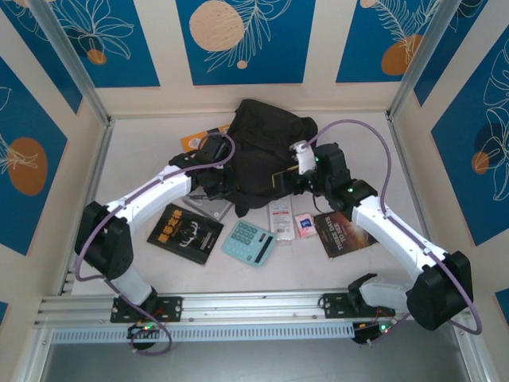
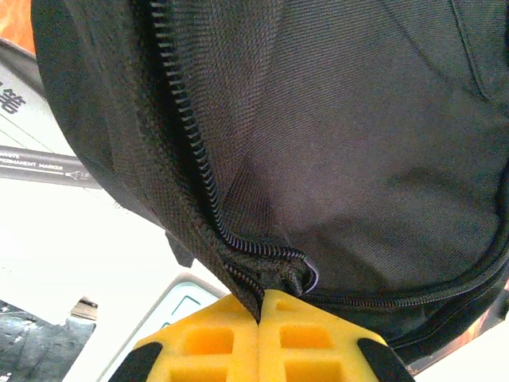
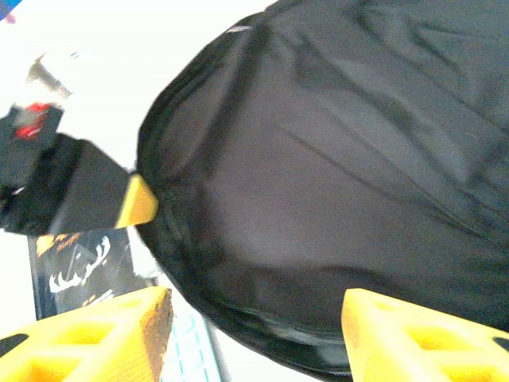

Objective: Pack the student bag
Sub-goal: Move the student bag to the center of the table.

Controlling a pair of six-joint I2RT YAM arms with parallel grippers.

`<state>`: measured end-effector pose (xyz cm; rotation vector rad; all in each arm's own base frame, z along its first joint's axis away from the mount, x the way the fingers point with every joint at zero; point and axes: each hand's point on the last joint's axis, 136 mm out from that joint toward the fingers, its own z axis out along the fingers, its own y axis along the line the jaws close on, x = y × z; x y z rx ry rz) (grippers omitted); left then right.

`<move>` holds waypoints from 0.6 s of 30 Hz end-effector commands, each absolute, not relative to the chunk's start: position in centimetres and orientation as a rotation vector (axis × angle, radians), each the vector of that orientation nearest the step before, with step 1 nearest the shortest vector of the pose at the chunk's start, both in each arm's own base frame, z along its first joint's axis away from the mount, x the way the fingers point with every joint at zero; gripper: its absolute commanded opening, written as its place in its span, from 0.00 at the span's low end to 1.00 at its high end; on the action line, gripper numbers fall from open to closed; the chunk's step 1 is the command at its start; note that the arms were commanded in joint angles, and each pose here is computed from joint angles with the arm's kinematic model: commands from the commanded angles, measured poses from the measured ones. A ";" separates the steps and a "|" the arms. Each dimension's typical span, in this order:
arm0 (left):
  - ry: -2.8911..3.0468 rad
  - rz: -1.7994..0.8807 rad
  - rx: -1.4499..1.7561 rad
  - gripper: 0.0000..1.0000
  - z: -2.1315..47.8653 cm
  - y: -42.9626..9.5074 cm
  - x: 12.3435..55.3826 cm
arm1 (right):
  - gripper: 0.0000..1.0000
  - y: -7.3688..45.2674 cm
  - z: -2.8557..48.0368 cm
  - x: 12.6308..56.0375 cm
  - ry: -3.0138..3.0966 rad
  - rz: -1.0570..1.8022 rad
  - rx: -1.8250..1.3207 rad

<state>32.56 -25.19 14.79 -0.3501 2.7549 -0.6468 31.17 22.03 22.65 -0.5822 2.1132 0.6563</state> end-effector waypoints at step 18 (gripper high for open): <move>2.553 -0.569 0.114 0.00 25.2 -22.9 31.5 | 0.49 26.0 24.9 30.2 1.711 0.645 -1.374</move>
